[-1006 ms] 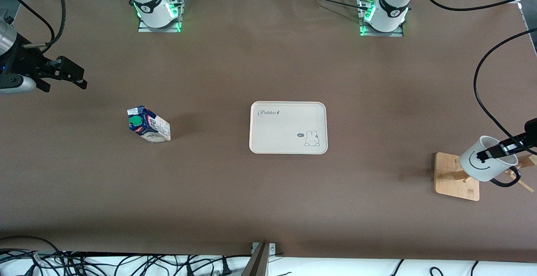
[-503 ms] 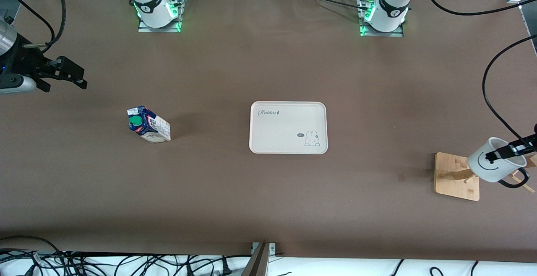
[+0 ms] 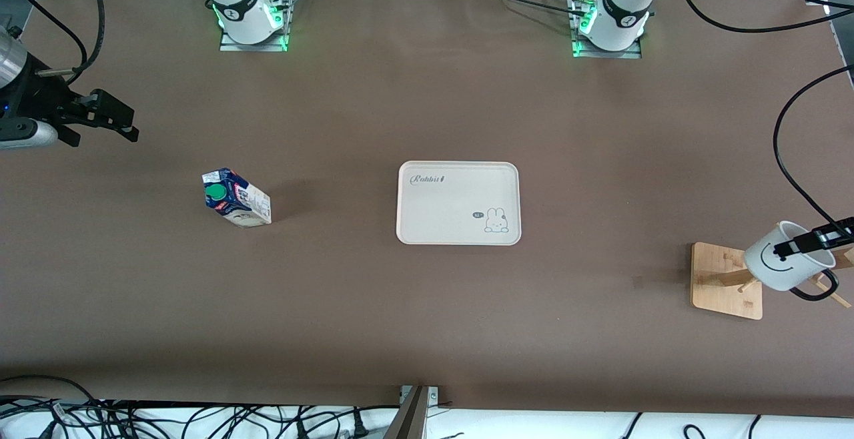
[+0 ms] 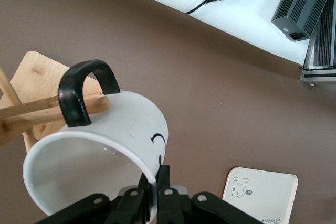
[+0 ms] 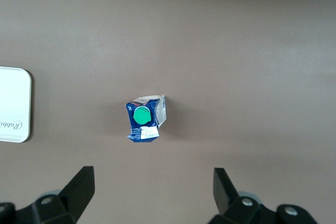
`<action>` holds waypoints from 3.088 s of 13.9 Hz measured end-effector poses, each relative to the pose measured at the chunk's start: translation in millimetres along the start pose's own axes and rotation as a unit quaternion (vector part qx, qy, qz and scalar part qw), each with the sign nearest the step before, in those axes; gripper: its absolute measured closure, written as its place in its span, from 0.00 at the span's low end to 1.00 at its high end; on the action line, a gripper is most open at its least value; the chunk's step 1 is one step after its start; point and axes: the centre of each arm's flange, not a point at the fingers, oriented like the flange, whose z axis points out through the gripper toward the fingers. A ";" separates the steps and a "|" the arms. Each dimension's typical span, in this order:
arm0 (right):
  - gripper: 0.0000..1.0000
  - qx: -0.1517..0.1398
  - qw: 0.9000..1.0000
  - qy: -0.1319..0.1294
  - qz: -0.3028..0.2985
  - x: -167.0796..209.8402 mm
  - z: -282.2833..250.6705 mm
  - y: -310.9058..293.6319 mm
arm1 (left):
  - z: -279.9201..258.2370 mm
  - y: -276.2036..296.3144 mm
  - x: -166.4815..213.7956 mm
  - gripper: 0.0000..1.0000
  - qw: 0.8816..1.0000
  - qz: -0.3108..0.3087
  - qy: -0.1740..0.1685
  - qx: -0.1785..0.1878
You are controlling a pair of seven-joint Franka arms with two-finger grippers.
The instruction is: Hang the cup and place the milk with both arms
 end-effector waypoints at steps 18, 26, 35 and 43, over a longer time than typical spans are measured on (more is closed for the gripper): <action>0.00 0.000 1.000 0.000 0.001 0.0 -0.4 0.2 | -105.8 112.7 -114.6 0.00 0.975 0.147 -0.082 0.145; 0.00 -0.001 1.000 -0.001 0.007 0.2 0.6 6.9 | -90.3 145.1 -125.1 0.00 0.969 0.178 -0.098 0.140; 0.00 -0.001 1.000 -0.003 0.007 1.3 3.1 6.9 | -114.9 116.0 -173.8 0.00 0.973 0.179 -0.059 0.133; 0.00 -0.001 1.000 -0.003 0.007 1.6 3.8 6.8 | -106.1 127.7 -183.0 0.00 0.966 0.201 -0.059 0.154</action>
